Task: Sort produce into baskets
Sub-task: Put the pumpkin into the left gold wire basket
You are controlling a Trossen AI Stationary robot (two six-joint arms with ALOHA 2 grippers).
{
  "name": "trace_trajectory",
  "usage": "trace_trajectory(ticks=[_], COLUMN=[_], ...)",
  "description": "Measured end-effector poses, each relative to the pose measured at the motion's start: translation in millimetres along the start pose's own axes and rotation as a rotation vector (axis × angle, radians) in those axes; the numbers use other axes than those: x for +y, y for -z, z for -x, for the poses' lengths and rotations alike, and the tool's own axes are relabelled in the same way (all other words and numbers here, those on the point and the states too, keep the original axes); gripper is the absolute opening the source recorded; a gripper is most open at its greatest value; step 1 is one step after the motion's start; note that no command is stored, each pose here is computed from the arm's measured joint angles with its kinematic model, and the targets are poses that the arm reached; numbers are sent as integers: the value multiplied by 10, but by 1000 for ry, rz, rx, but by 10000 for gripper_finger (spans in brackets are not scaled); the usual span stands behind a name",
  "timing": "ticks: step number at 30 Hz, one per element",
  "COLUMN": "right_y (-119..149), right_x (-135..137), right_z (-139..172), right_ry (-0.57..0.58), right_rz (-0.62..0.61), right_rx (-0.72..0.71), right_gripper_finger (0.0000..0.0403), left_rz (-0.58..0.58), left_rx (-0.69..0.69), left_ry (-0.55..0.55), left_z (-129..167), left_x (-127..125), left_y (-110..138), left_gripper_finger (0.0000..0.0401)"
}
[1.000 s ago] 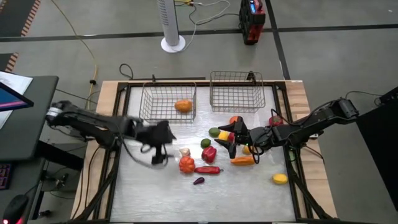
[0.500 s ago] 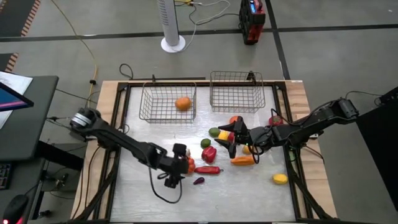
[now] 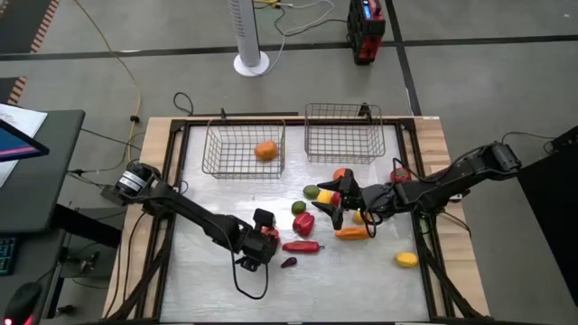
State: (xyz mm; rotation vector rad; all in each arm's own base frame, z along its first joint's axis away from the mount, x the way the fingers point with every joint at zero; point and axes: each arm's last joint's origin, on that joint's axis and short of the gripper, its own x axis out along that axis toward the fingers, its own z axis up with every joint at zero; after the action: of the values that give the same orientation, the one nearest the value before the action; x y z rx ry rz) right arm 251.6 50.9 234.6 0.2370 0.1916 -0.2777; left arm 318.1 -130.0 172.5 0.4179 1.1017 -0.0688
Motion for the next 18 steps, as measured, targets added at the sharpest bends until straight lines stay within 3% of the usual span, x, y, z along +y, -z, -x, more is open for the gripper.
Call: trace_trajectory(ticks=[7,11,14,18], right_y=[-1,-2,-2,-1], right_x=[1,1,1,1], right_z=[0,0,0,0], right_ry=[0,-1,0,0], right_rz=[-11,-11,-11,-15], right_rx=[-1,-2,-2,-2], right_gripper_finger=[323,323,323,323], left_rz=[-4,12,4,40], left_rx=[30,-11,-58,-137], left_ry=[-32,-66,-167,-379], left_z=[50,278,531,936], left_x=[25,112,229,502], left_y=[36,-1,-10,60], left_gripper_finger=[306,297,300,301])
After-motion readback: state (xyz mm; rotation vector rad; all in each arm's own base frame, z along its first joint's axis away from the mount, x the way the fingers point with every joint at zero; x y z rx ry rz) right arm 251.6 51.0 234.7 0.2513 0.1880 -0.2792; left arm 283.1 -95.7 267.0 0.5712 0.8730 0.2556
